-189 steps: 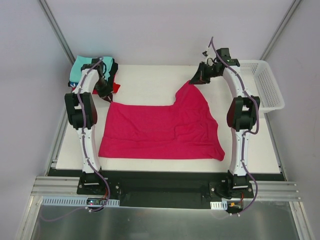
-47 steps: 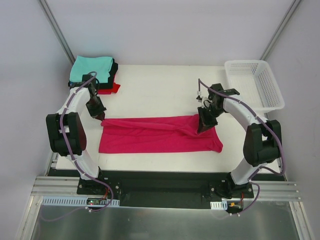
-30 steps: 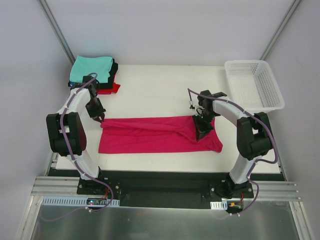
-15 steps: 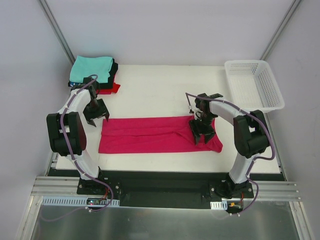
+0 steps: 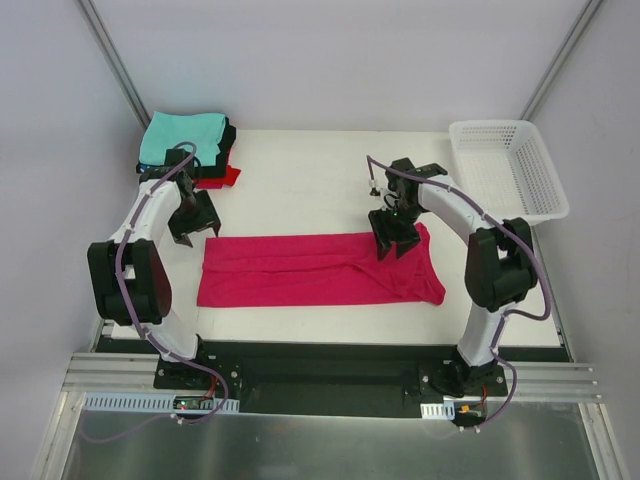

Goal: Fold and stack the t-shirts

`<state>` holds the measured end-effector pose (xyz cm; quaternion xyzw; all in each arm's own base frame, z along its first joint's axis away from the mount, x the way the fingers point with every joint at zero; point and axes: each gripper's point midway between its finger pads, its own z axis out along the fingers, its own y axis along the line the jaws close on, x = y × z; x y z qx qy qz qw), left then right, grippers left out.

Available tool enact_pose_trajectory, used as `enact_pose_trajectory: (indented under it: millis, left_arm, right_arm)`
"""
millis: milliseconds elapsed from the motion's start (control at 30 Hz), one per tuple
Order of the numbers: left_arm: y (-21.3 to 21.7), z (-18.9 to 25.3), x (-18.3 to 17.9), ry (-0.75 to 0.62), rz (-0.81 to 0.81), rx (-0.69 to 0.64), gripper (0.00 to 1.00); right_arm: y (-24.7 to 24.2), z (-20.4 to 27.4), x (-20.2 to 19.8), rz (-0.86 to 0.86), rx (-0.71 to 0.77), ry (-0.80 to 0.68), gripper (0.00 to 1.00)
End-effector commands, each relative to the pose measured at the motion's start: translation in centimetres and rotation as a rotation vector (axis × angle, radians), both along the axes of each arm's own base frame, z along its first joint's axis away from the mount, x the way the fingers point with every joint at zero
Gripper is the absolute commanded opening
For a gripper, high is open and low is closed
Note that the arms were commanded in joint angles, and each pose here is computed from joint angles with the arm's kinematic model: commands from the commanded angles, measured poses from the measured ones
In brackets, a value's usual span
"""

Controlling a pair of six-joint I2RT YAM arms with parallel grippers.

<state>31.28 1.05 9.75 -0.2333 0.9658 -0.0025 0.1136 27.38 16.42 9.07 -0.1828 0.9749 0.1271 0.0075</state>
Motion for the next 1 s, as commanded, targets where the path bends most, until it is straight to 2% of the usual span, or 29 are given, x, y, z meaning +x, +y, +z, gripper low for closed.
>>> enact_pose_trajectory:
  millis: [0, 367, 567, 967]
  left_arm:
    - [-0.5, 2.0, -0.9, -0.042, -0.023, 0.021, 0.65]
    - [-0.8, 2.0, -1.8, -0.043, -0.041, 0.023, 0.65]
    - [-0.9, 2.3, -1.6, -0.049, -0.045, 0.021, 0.64]
    - [-1.4, 3.1, -0.9, -0.065, -0.045, -0.006, 0.64]
  right_arm:
    - [1.9, -0.7, 0.6, 0.043, 0.071, 0.034, 0.55]
    - [3.4, -3.7, 2.0, 0.068, 0.105, 0.091, 0.43]
    - [3.2, -3.7, 1.7, 0.068, 0.092, 0.104, 0.14]
    - [3.1, -1.1, -1.9, 0.115, 0.065, 0.113, 0.09]
